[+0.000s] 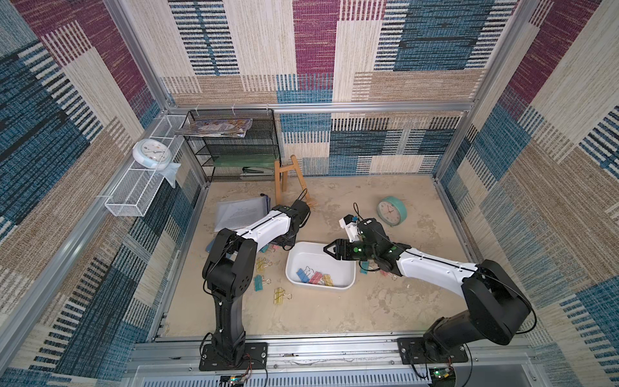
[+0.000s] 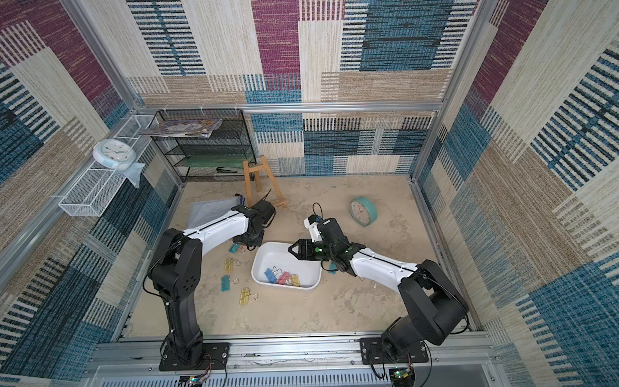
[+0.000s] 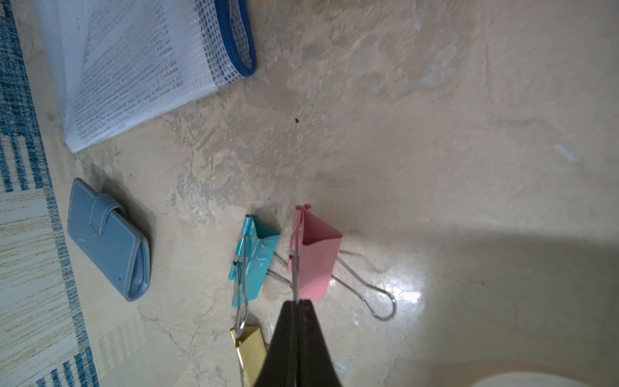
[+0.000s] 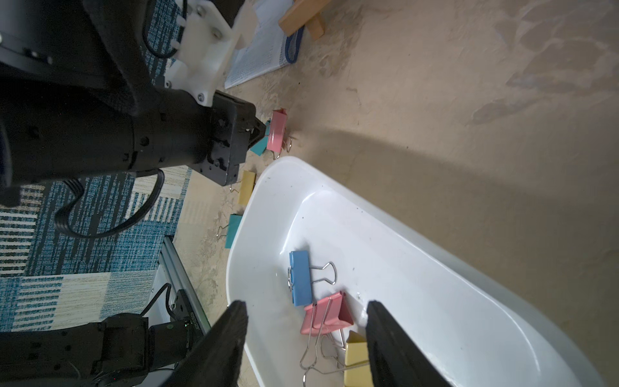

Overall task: Take out the binder clips from the storage box
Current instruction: Place the binder clip at the center of the board.

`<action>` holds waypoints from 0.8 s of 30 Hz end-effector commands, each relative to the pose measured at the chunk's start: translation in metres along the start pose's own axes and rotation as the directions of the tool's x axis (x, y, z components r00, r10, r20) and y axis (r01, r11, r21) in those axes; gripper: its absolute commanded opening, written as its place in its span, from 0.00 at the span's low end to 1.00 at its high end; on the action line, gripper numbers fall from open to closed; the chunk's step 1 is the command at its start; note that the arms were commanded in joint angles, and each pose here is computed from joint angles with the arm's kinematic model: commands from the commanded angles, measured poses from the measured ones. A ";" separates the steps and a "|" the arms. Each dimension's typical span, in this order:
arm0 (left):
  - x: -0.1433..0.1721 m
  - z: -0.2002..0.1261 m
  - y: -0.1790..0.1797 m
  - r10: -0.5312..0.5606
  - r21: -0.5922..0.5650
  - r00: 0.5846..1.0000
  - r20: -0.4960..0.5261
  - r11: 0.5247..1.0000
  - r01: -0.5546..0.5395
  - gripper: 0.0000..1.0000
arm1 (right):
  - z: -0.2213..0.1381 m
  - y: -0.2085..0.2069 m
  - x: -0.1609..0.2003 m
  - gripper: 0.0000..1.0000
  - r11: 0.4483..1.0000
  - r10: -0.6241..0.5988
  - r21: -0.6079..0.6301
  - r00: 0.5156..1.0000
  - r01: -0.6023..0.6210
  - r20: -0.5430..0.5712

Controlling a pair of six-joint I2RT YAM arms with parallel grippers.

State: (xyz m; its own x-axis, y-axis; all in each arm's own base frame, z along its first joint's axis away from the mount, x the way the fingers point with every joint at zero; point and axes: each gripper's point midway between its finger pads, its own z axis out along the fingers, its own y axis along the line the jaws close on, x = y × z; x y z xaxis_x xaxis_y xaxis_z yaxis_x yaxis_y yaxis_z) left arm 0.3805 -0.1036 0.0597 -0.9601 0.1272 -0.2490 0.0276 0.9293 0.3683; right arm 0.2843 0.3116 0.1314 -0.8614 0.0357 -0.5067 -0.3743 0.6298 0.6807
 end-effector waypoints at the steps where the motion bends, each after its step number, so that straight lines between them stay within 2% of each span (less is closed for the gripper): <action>1: 0.002 0.000 0.000 0.032 0.001 0.999 -0.016 0.999 -0.032 0.05 | -0.001 0.004 -0.003 0.61 1.000 -0.015 -0.009 1.000 0.015 0.009; 6: -0.018 0.003 -0.005 0.070 -0.011 0.997 0.011 0.997 -0.070 0.05 | 0.002 0.003 -0.001 0.61 1.000 -0.008 -0.017 1.000 0.009 0.003; 12: -0.023 0.009 -0.008 0.093 -0.023 0.996 -0.004 0.995 -0.093 0.05 | 0.001 0.005 -0.003 0.61 1.000 -0.016 -0.018 1.000 0.016 0.007; 13: -0.022 0.010 -0.007 0.095 -0.030 0.995 -0.012 0.995 -0.095 0.07 | 0.001 0.005 -0.003 0.61 1.000 -0.015 -0.016 1.000 0.015 0.007; 17: -0.015 0.007 -0.007 0.080 -0.006 0.997 -0.018 0.997 -0.080 0.25 | 0.001 0.004 -0.003 0.61 1.000 -0.017 -0.013 1.000 0.017 0.009; 24: -0.027 -0.020 -0.012 0.038 0.086 0.999 0.032 0.995 -0.041 0.32 | 0.007 0.001 0.001 0.61 1.000 -0.024 0.000 0.999 0.024 -0.028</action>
State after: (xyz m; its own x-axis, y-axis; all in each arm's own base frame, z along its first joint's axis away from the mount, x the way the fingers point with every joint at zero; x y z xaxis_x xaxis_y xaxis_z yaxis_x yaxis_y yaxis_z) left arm 0.4012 -0.1176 0.0713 -0.9493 0.1899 -0.2506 0.0943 0.9323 0.3493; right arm 0.2872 0.3152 0.1300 -0.8609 0.0266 -0.5081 -0.3800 0.6306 0.6767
